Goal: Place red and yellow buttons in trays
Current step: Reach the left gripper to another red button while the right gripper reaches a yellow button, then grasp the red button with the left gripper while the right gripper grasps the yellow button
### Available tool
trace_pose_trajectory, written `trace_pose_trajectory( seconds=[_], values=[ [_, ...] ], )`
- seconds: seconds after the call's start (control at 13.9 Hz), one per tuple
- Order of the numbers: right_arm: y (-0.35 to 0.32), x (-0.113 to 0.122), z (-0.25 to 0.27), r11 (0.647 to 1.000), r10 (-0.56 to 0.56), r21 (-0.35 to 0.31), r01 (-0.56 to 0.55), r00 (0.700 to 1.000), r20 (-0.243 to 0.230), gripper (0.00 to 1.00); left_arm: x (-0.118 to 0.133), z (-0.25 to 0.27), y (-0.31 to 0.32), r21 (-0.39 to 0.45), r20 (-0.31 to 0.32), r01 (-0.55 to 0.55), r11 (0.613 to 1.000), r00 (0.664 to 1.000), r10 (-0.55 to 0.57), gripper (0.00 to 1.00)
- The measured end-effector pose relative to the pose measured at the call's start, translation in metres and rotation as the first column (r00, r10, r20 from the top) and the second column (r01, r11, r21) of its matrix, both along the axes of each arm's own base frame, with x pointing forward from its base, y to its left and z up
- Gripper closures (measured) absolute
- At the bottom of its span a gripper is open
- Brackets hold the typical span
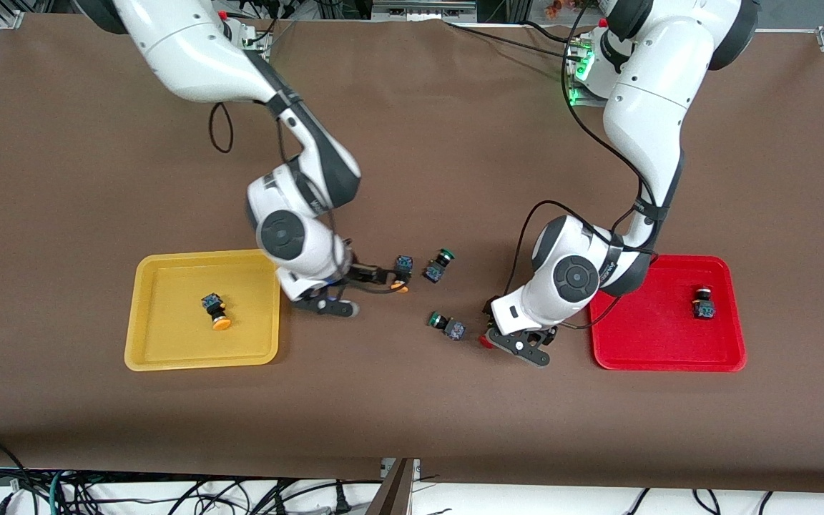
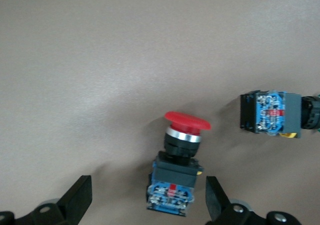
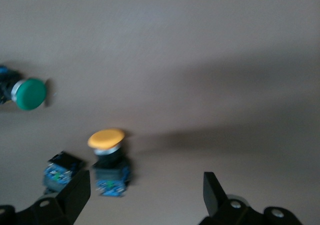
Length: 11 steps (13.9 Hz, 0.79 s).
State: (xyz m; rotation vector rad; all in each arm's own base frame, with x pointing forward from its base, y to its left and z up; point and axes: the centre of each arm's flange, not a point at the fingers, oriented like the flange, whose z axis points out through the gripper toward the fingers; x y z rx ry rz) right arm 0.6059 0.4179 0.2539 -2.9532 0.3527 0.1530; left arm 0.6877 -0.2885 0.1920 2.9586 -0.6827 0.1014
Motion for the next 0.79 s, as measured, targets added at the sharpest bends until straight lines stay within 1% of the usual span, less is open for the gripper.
trace_pose_trajectory(
  seconds=[0.14, 0.22, 0.36, 0.51, 0.58, 0.65, 0.79],
  values=[
    [0.032, -0.023, -0.013, 0.999, -0.038, -0.005, 0.038, 0.999, -0.009, 0.0, -0.004, -0.005, -0.009, -0.001, 0.002, 0.013, 1.0, 1.0, -0.013, 0.0],
    [0.039, -0.031, -0.021, 0.998, -0.055, -0.007, 0.055, 0.998, -0.01, 0.0, -0.005, -0.008, -0.013, -0.004, 0.008, 0.018, 1.0, 1.0, -0.017, 0.0],
    [0.046, -0.04, -0.037, 0.997, -0.079, -0.009, 0.079, 0.997, -0.013, 0.0, -0.007, -0.013, -0.018, -0.007, 0.016, 0.022, 1.0, 1.0, -0.022, 0.0],
    [0.05, -0.044, -0.052, 0.996, -0.09, -0.002, 0.09, 0.996, -0.004, 0.0, -0.007, -0.015, -0.019, -0.008, 0.018, 0.023, 1.0, 1.0, -0.023, 0.05],
    [0.052, -0.046, -0.059, 0.996, -0.091, 0.002, 0.091, 0.996, 0.002, 0.0, -0.007, -0.015, -0.019, -0.008, 0.019, 0.023, 1.0, 1.0, -0.023, 0.13],
    [0.053, -0.047, -0.067, 0.996, -0.089, 0.002, 0.089, 0.996, 0.007, 0.0, -0.007, -0.015, -0.019, -0.009, 0.02, 0.021, 1.0, 1.0, -0.021, 0.26],
    [0.055, -0.05, -0.078, 0.997, -0.083, -0.003, 0.083, 0.996, 0.013, 0.02, -0.005, -0.012, -0.019, -0.011, 0.025, 0.008, 1.0, 1.0, -0.008, 0.48]
  ],
)
